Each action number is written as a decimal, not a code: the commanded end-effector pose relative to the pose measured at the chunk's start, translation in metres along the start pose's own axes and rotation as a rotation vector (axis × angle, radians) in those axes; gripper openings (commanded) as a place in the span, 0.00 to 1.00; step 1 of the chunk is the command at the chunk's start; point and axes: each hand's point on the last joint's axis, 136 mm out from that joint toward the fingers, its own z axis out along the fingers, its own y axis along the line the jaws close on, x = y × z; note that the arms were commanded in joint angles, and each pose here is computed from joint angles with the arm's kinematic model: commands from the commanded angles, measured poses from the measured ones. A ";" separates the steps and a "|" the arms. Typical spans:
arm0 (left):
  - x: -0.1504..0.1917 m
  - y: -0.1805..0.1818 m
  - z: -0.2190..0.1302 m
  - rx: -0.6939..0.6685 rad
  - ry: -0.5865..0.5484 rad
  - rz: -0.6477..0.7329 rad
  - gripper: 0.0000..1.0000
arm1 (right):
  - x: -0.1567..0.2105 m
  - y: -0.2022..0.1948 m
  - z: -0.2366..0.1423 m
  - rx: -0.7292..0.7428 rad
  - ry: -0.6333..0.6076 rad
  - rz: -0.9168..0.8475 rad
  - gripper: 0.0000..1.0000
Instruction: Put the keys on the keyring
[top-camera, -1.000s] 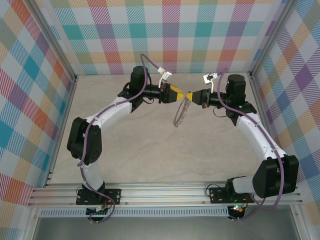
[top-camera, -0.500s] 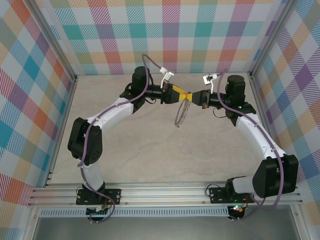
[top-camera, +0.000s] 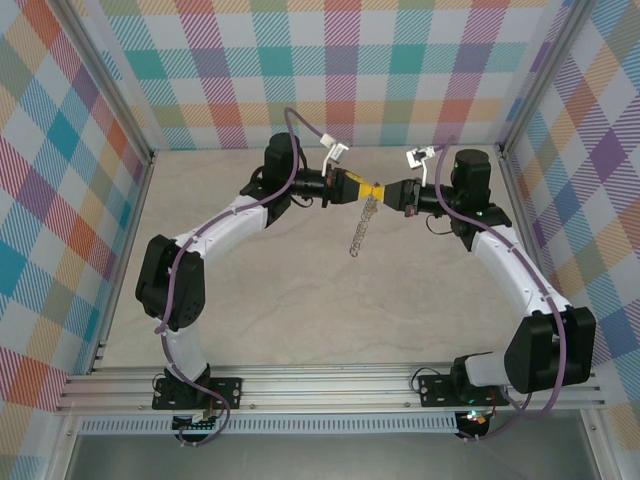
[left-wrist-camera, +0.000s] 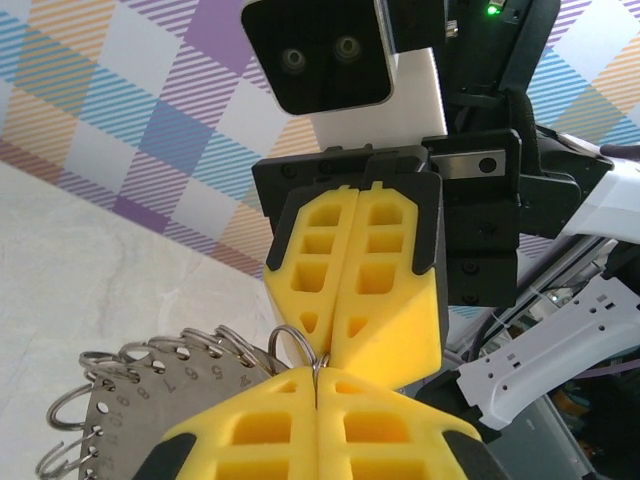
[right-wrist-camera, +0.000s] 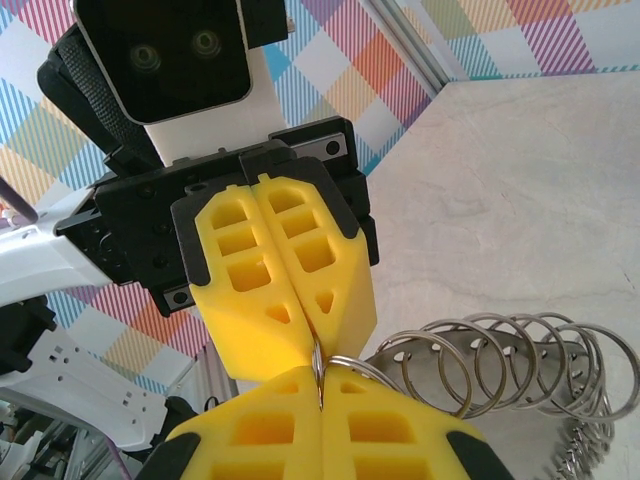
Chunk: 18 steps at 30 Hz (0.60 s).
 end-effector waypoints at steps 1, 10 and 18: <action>-0.014 -0.027 0.000 0.058 -0.013 0.089 0.00 | -0.001 0.000 -0.001 -0.005 -0.009 -0.027 0.00; -0.018 -0.027 -0.003 0.022 -0.045 0.112 0.00 | -0.012 0.008 -0.028 0.060 -0.084 -0.057 0.35; -0.020 -0.025 -0.005 -0.005 -0.074 0.117 0.00 | -0.001 0.005 -0.031 0.055 -0.108 -0.030 0.35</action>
